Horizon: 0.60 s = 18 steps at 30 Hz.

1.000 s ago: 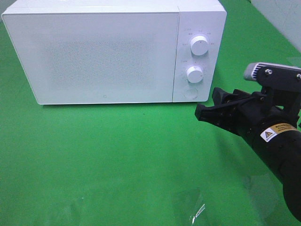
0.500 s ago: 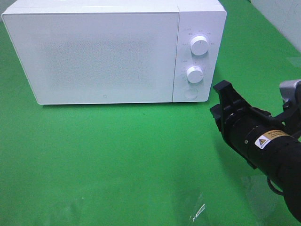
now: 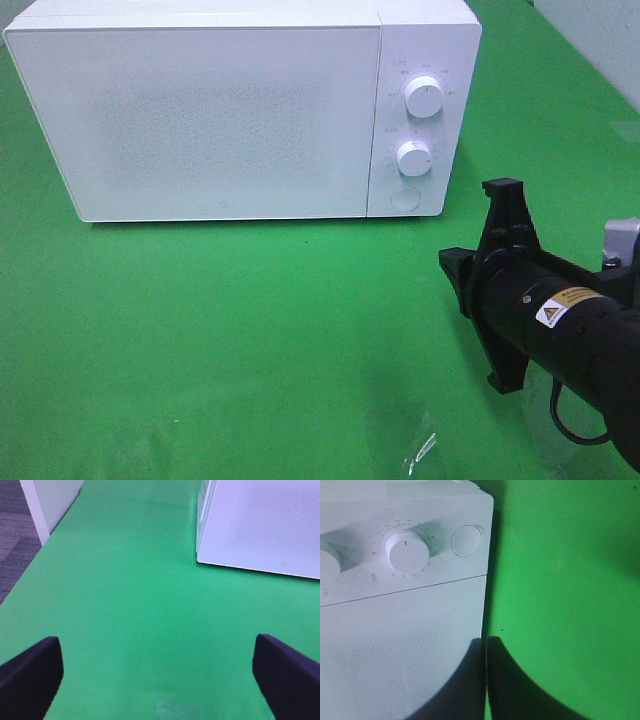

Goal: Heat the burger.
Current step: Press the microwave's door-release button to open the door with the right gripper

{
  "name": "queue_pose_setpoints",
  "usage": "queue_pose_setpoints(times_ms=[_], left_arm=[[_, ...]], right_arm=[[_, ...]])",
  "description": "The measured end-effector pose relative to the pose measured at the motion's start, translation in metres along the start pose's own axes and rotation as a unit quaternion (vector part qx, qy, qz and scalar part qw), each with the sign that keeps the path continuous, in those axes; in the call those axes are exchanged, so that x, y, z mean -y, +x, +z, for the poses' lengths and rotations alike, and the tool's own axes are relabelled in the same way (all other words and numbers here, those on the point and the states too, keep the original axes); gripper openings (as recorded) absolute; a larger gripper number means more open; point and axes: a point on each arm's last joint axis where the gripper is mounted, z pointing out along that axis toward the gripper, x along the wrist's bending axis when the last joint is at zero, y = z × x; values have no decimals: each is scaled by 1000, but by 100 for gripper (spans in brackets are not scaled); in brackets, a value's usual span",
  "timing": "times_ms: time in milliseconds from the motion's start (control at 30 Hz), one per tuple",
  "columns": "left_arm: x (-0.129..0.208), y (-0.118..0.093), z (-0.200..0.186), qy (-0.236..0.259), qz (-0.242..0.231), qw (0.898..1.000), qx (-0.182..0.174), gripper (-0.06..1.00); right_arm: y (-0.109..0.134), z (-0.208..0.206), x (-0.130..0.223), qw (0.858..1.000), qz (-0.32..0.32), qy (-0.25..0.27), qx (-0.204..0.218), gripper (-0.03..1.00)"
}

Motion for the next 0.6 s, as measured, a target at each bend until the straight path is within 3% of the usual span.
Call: queue_pose_setpoints(times_ms=[600], left_arm=[[0,0,0,0,0,1000,0,94]], right_arm=[[-2,33,6,1000,6,-14,9,1]])
